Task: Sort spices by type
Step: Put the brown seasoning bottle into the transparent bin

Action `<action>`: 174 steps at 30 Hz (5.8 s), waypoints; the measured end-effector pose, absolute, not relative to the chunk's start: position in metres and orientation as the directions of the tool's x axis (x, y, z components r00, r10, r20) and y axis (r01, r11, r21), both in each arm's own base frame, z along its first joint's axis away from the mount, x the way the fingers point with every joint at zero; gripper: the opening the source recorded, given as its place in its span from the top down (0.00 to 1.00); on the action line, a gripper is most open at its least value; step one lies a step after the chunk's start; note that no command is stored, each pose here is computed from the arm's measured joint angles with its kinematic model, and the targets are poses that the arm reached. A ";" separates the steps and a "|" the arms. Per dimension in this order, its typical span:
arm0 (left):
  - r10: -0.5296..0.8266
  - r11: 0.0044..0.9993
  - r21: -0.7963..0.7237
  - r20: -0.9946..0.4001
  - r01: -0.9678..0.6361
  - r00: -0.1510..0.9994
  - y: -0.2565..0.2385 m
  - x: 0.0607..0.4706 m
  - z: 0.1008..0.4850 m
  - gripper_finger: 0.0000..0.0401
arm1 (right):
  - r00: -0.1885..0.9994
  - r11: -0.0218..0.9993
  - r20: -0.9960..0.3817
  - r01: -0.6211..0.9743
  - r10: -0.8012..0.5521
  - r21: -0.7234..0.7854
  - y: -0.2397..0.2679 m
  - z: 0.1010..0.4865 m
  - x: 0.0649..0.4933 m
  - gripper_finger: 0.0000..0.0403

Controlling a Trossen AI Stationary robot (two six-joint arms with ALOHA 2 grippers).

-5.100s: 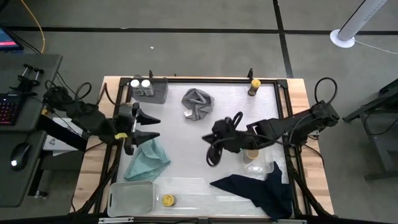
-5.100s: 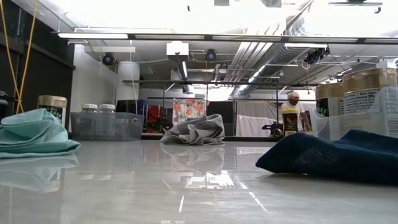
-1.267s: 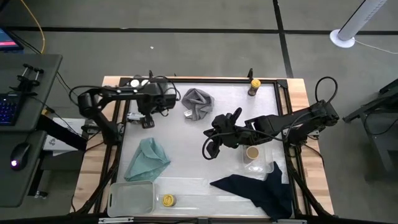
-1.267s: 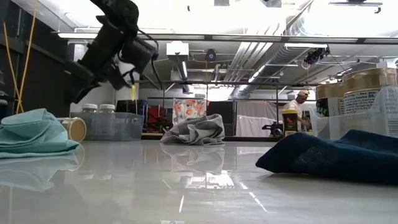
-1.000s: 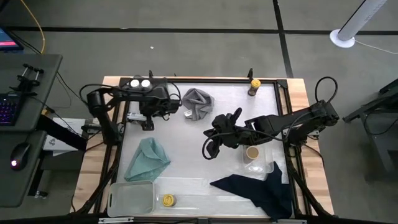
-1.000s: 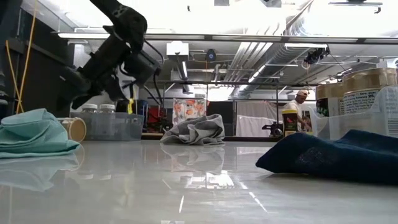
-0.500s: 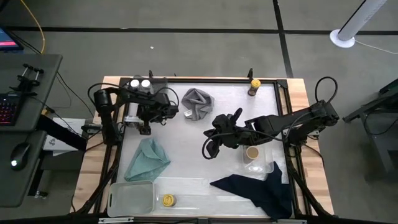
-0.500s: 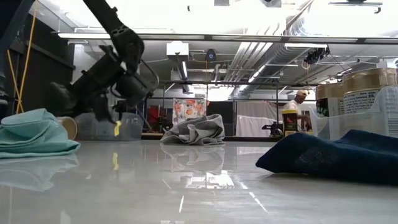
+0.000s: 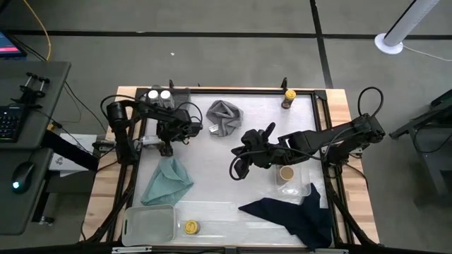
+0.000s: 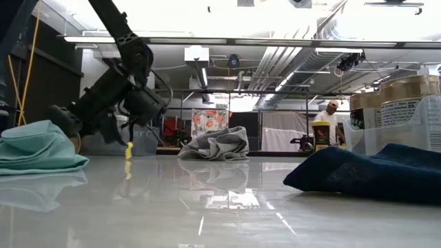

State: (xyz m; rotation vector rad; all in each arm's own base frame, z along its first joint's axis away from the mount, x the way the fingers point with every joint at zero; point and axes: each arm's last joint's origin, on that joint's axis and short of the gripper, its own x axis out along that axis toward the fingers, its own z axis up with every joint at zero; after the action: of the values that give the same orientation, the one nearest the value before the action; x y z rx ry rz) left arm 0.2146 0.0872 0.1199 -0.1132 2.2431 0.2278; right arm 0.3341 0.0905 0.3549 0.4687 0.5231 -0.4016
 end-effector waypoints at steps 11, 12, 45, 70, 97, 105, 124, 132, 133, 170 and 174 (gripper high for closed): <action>0.180 0.928 0.254 -0.947 -0.273 -0.266 0.096 0.258 0.215 0.41 | 0.792 0.841 -0.559 0.461 -0.247 0.281 0.090 0.355 0.334 1.00; 0.187 0.920 0.249 -0.958 -0.303 -0.219 0.096 0.258 0.230 0.41 | 0.791 0.843 -0.559 0.460 -0.248 0.278 0.090 0.355 0.334 1.00; -0.111 0.873 -0.467 -0.475 -0.143 0.873 -0.272 0.118 0.287 0.41 | 0.732 0.876 -0.649 0.434 -0.208 0.209 0.090 0.347 0.328 1.00; 0.094 0.960 -0.123 -0.702 -0.250 0.706 -0.257 0.098 0.215 0.41 | 0.734 0.834 -0.648 0.477 -0.204 0.278 0.090 0.347 0.328 1.00; 0.080 0.935 -0.216 -0.643 -0.280 0.762 -0.238 0.095 0.241 0.18 | 0.734 0.842 -0.647 0.471 -0.207 0.265 0.089 0.347 0.328 1.00; 0.096 0.945 -0.202 -0.576 -0.256 0.811 -0.200 0.106 0.292 0.18 | 0.797 0.855 -0.573 0.421 -0.190 0.304 0.089 0.354 0.336 1.00; 0.311 0.912 -0.132 -0.393 -0.388 0.865 -0.141 0.128 0.329 0.98 | 0.810 0.828 -0.323 -0.317 0.490 0.462 0.177 0.288 0.412 1.00; 0.227 0.918 -0.187 -0.478 -0.350 0.849 -0.137 0.132 0.331 1.00 | 0.819 0.846 -0.345 -0.283 0.459 0.452 0.178 0.276 0.418 1.00; 0.144 0.931 -0.213 -0.532 -0.297 0.834 -0.141 0.131 0.330 1.00 | 0.819 0.846 -0.347 -0.282 0.458 0.452 0.177 0.276 0.418 1.00; -0.207 0.965 -0.242 -0.937 -0.098 0.281 -0.212 0.148 0.258 0.12 | 0.753 0.930 -0.577 -0.126 0.316 0.345 0.156 0.267 0.405 1.00; -0.163 0.977 -0.191 -0.954 -0.094 0.251 -0.219 0.152 0.245 0.12 | 0.748 0.931 -0.585 -0.123 0.314 0.343 0.155 0.267 0.405 1.00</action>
State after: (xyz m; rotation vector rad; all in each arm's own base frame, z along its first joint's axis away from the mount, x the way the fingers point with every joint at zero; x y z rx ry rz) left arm 0.1521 -0.2190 0.2445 -0.2266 1.3198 -0.0473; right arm 0.4046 0.1554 0.2669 0.2931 0.6867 0.2423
